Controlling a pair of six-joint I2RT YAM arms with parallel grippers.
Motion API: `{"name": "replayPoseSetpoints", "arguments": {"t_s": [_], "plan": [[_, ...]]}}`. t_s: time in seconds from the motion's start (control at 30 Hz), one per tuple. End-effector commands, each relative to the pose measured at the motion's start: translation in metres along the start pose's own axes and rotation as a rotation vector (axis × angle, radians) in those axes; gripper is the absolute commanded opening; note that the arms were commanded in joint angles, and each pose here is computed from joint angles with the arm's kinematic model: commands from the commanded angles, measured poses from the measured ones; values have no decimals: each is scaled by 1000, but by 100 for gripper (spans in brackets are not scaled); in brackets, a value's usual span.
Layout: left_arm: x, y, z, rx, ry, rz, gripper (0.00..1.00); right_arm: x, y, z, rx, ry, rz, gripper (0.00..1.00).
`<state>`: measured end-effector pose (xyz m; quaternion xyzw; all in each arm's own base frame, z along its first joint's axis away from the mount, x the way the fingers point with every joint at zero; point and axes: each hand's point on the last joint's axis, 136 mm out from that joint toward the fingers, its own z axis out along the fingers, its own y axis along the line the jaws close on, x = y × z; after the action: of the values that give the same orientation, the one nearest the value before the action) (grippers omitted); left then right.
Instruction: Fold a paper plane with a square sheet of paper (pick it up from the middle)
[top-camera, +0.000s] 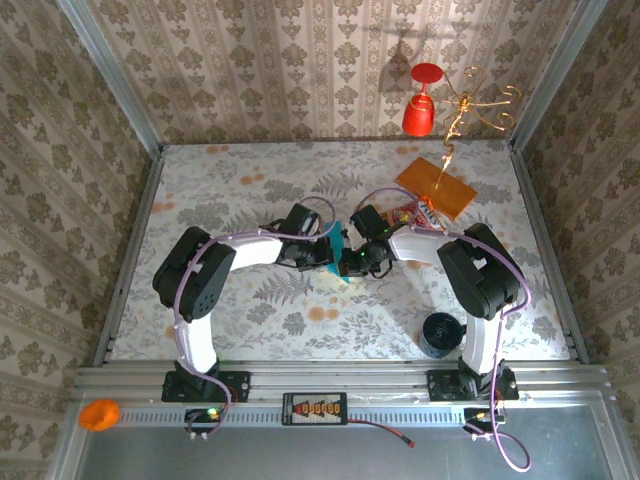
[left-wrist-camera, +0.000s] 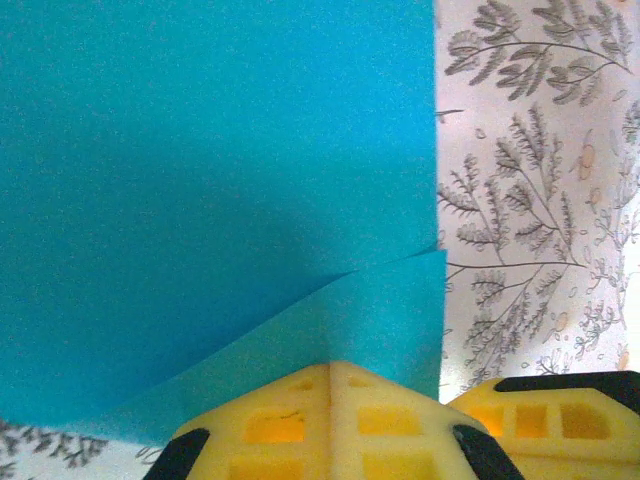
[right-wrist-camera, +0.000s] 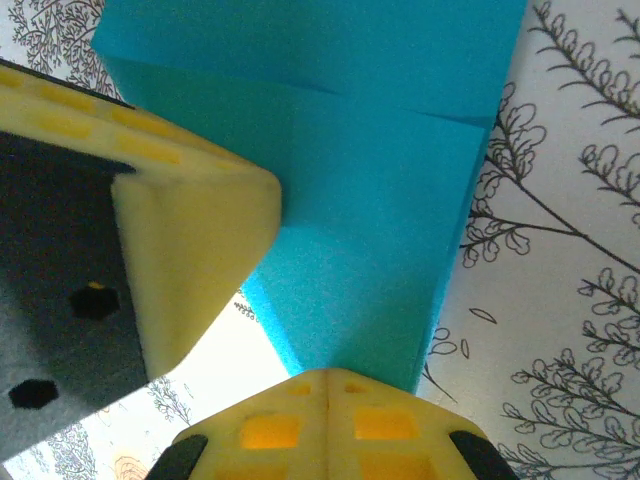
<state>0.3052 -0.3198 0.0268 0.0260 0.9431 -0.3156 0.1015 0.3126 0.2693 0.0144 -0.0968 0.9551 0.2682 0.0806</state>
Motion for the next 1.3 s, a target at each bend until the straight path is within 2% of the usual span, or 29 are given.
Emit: {"name": "replayPoseSetpoints", "arguments": {"t_s": [0.0, 0.47, 0.87, 1.1, 1.27], "plan": [[1, -12, 1, 52, -13, 64, 0, 36, -37, 14, 145, 125, 84, 1], [8, 24, 7, 6, -48, 62, 0, 55, -60, 14, 253, 174, 177, 1], [-22, 65, -13, -10, -128, 26, 0, 82, -89, 13, 358, 228, 255, 1], [-32, 92, -28, -74, -138, -7, 0, 75, -84, 11, 332, 211, 246, 1], [-49, 93, -49, -74, -186, -27, 0, 53, -56, 13, 191, 183, 158, 4]]}}
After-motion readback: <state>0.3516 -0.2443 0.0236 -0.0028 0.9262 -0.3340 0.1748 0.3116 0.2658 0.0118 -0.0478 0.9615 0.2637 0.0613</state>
